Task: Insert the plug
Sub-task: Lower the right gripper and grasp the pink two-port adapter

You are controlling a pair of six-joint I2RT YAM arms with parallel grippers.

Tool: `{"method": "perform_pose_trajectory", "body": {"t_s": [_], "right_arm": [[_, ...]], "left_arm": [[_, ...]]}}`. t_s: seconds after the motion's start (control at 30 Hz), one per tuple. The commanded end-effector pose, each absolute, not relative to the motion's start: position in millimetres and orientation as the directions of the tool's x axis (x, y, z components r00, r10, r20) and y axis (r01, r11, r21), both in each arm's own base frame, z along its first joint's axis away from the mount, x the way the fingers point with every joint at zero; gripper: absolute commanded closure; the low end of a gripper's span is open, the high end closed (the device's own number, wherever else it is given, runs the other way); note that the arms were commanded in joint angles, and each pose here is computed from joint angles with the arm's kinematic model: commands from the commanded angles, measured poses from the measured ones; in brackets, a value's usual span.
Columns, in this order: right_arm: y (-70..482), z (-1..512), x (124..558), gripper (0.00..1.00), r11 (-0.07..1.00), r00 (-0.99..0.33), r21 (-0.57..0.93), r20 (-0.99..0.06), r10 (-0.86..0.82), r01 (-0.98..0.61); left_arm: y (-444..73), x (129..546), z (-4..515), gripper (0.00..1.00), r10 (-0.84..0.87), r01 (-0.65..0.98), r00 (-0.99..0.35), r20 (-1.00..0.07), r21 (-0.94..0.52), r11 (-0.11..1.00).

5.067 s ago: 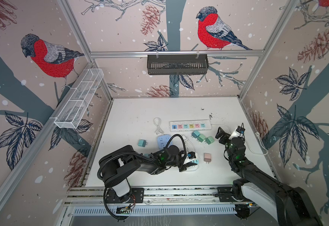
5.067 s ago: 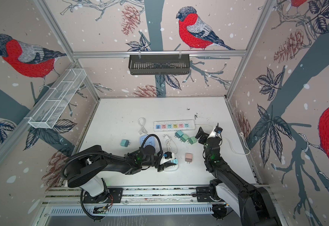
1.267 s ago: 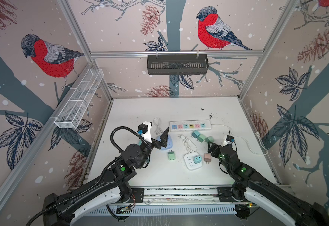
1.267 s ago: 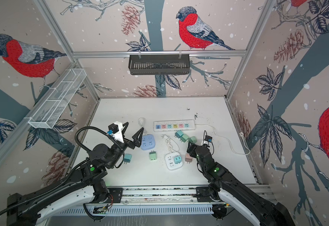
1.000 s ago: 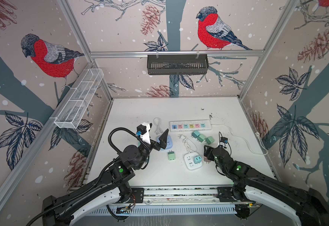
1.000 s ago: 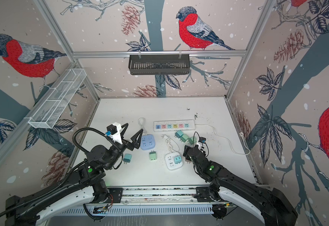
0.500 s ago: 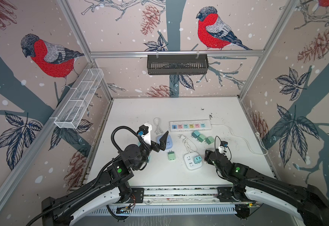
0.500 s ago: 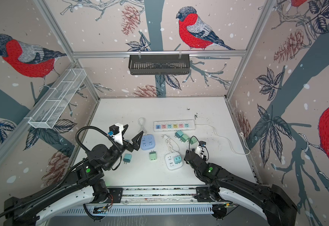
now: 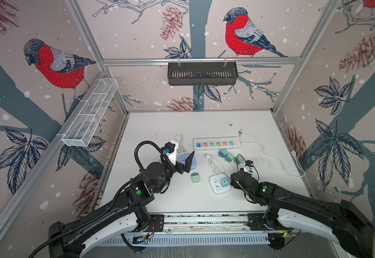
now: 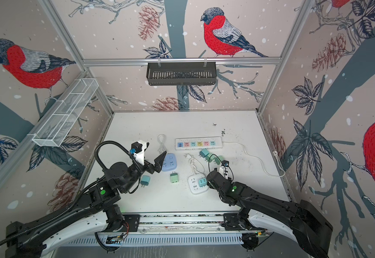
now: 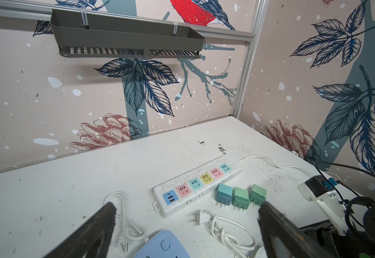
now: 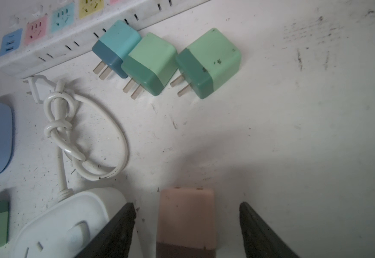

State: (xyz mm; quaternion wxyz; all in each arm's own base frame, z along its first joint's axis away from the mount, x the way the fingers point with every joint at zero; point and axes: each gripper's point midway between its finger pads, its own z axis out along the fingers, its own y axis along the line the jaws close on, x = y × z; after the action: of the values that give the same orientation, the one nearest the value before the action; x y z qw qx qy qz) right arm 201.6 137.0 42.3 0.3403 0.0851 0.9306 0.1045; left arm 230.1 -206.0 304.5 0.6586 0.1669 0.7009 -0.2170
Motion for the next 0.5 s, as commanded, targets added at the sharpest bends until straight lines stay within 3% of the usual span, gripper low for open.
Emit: {"method": "perform_pose_trajectory", "body": {"t_s": [0.0, 0.23, 0.47], "right_arm": [[141, 38, 197, 0.26, 0.972, -0.787, 0.226, -0.587, 0.192, 0.069], [140, 31, 202, 0.3, 0.987, -0.802, 0.142, -0.58, 0.141, 0.07], [139, 18, 198, 0.42, 0.995, -0.835, 0.074, -0.541, 0.095, 0.065]], "left_arm": [[-206, 230, 309, 0.01, -0.053, 0.523, -0.065, -0.996, -0.079, 0.848], [-203, 227, 311, 0.01, -0.07, 0.527, -0.058, -0.996, -0.09, 0.845], [-200, 226, 313, 0.01, -0.077, 0.52, -0.054, -0.996, -0.094, 0.849]]}}
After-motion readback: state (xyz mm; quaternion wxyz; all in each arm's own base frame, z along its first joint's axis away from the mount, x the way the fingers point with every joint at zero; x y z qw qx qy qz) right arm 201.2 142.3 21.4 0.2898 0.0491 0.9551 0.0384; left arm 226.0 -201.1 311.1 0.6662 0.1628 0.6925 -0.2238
